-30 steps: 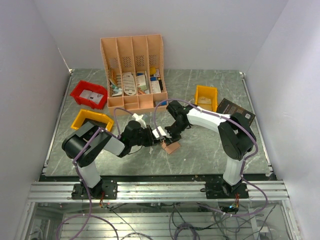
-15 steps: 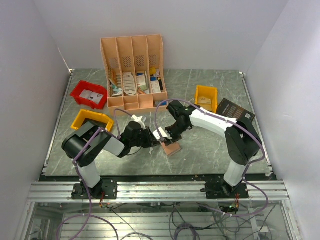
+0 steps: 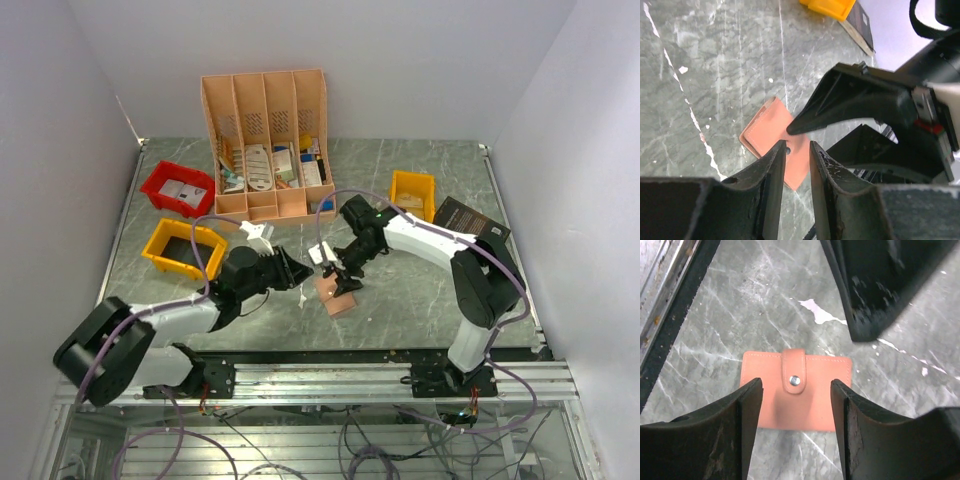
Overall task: Put the credit cards into the card holder
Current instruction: Open the card holder at the center of the board.
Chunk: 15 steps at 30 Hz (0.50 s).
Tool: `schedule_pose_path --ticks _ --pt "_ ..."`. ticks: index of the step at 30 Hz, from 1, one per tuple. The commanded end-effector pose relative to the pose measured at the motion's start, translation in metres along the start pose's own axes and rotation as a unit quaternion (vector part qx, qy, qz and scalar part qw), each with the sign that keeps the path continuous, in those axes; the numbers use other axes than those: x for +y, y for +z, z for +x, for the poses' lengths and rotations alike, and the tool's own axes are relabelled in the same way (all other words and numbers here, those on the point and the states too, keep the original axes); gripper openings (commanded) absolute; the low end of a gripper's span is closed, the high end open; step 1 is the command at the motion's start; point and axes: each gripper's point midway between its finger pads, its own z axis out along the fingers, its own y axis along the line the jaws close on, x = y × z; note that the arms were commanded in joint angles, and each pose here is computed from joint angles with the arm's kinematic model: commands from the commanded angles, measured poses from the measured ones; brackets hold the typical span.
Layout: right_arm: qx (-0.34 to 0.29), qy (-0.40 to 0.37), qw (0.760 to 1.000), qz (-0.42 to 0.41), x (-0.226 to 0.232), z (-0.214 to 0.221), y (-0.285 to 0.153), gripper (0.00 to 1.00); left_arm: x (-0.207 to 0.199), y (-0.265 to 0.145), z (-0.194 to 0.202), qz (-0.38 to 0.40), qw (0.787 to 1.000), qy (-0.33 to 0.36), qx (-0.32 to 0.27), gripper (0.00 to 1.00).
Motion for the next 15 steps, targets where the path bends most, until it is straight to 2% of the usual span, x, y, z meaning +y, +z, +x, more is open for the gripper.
schedule_pose_path --ticks 1,7,10,13,15 --pt "-0.073 0.055 0.995 0.045 -0.012 -0.025 -0.029 0.59 0.012 -0.016 -0.007 -0.041 0.999 0.013 -0.026 0.41" --pt "-0.111 0.208 0.968 0.083 -0.013 -0.022 -0.050 0.65 0.001 -0.027 -0.014 -0.034 0.998 -0.025 -0.041 0.61" --pt "-0.141 0.276 0.946 0.094 -0.016 -0.011 -0.062 0.64 -0.003 -0.027 -0.008 -0.017 0.997 -0.061 -0.037 0.62" --pt "-0.121 0.336 0.927 0.114 -0.026 0.015 -0.062 0.62 -0.001 -0.026 -0.003 -0.024 0.996 -0.083 -0.038 0.63" --pt "-0.106 0.370 0.917 0.099 -0.022 0.027 -0.058 0.61 0.002 -0.026 -0.001 -0.051 0.995 -0.075 -0.040 0.63"
